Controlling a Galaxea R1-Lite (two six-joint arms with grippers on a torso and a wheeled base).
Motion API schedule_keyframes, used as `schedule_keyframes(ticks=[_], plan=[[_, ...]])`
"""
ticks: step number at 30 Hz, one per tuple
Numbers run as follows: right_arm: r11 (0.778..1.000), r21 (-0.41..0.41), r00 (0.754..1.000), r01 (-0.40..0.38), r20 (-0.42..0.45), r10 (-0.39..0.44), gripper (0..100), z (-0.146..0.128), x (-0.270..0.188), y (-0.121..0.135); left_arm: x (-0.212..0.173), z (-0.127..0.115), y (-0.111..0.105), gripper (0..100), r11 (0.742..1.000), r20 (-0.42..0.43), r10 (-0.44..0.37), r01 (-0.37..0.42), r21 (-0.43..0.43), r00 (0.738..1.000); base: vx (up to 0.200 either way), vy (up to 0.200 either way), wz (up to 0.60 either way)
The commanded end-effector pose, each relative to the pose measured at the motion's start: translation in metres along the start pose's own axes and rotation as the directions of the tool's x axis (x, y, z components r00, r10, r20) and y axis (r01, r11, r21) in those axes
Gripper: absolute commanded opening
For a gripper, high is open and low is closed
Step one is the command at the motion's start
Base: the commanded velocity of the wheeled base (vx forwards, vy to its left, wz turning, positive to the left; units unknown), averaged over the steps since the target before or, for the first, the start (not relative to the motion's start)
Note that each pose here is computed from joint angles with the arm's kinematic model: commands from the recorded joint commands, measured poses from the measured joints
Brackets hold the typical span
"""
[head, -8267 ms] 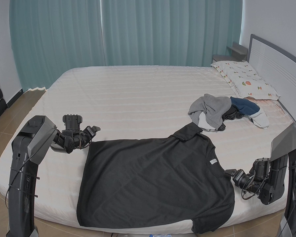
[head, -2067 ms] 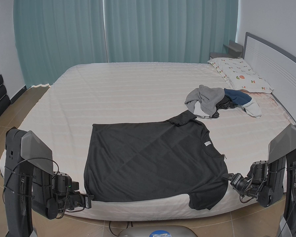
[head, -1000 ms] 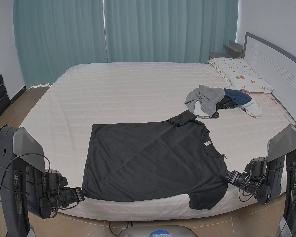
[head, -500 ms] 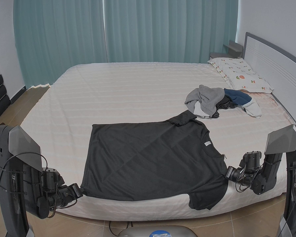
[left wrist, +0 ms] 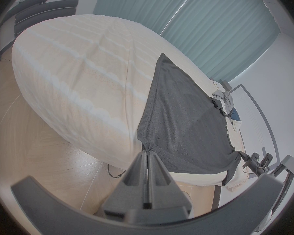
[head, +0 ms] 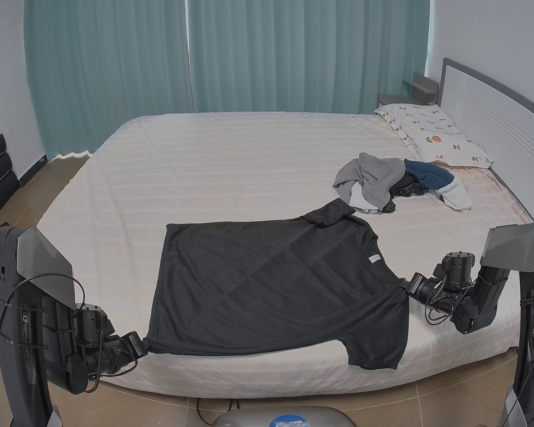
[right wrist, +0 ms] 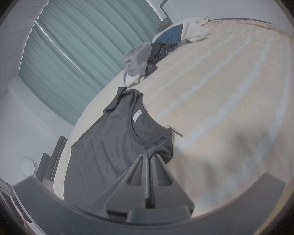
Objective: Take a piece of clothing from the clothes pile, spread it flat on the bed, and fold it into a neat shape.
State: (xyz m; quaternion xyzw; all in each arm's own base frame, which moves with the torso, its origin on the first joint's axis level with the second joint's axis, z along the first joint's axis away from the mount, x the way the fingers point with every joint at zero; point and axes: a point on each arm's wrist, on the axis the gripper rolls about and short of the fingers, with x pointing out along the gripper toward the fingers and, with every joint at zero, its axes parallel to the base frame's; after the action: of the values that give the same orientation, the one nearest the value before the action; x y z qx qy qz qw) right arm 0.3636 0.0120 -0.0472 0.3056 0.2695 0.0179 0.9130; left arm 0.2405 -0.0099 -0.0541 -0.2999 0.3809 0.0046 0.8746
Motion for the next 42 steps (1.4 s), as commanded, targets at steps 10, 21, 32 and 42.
schedule_keyframes(ticks=[10,21,32,42], plan=[[1.0,0.003,0.999,-0.013,0.04,0.013,100,-0.006,0.007,-0.01,0.0,0.001,-0.001,0,1.0,0.013,-0.011,0.011,-0.025,1.0,0.0,0.0,0.0],[0.992,0.036,0.985,-0.117,-0.126,0.121,100,-0.004,-0.06,-0.018,0.0,0.002,-0.001,0,1.0,0.015,-0.011,0.011,-0.024,1.0,0.0,0.0,0.0],[0.983,-0.091,0.96,-0.159,-0.248,0.132,100,-0.043,-0.056,-0.02,0.001,0.001,-0.001,0,1.0,0.013,-0.012,0.012,-0.024,1.0,0.0,0.0,0.0],[0.983,-0.095,0.955,-0.154,-0.271,0.124,100,-0.052,-0.049,-0.02,0.001,0.001,-0.002,0,1.0,0.011,-0.011,0.011,-0.023,1.0,0.0,0.0,0.0]])
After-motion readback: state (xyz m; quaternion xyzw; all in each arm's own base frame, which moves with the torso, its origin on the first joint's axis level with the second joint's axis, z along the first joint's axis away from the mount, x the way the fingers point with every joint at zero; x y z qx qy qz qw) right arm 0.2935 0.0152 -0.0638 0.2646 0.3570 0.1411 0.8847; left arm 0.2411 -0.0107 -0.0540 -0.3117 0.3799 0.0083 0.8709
